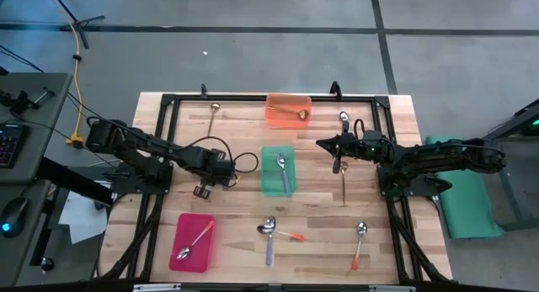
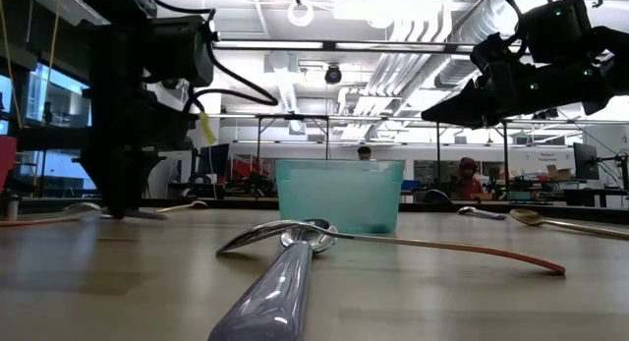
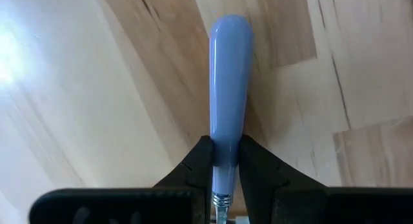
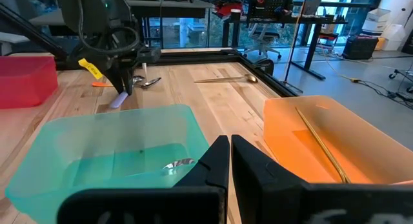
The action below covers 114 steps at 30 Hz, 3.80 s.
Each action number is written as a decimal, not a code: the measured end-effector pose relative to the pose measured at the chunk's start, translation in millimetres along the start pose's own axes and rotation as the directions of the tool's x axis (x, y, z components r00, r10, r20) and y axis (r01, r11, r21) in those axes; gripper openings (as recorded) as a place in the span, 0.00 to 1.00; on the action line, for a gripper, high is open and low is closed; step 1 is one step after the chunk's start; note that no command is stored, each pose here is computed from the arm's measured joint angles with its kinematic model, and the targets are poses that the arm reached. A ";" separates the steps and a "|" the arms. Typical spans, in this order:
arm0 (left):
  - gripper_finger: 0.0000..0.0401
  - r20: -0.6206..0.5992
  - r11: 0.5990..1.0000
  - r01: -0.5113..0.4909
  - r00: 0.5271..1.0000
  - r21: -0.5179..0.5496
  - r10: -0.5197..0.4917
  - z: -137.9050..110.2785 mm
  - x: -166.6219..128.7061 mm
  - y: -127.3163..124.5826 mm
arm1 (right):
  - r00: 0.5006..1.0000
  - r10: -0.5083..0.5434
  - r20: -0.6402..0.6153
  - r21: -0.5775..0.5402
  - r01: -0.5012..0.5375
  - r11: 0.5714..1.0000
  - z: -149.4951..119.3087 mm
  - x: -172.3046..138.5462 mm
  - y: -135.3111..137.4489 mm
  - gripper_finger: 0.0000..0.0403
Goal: Sort silverware by color (type)
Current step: Put the purple spoon into the green bin, then put the orange spoon into the red bin
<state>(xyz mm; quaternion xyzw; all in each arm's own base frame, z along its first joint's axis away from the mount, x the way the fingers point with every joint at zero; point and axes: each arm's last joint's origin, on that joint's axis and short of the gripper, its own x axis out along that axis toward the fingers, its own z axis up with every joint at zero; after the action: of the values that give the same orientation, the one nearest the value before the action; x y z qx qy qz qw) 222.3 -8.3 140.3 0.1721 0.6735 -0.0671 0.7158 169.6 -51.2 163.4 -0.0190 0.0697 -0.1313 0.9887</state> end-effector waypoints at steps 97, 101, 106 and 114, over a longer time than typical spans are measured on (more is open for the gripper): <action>0.18 0.311 0.795 -0.313 0.936 0.520 0.165 166.4 -7.8 84.2 | 0.999 0.003 -0.045 -0.009 -0.003 1.000 -4.2 0.1 0.3 0.00; 0.12 0.327 0.810 -0.318 0.930 0.493 0.166 164.6 -20.1 81.1 | 0.998 0.003 -0.055 -0.009 -0.004 1.000 -5.2 0.0 0.3 0.00; 0.06 0.348 0.850 -0.275 0.930 0.450 0.117 161.2 -31.8 77.9 | 0.998 0.003 -0.056 -0.009 -0.004 1.000 -5.3 0.0 0.3 0.00; 0.09 0.280 0.903 -0.201 0.955 0.381 0.095 152.8 -28.1 81.1 | 0.999 0.003 -0.054 -0.017 -0.004 1.000 -5.1 0.0 0.3 0.00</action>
<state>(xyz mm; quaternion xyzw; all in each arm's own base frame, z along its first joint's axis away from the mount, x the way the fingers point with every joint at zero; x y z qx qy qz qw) 390.3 12.1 185.8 0.3575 0.5320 -0.1717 0.7481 169.0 -51.0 158.3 -0.0236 0.0976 -0.1294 0.9865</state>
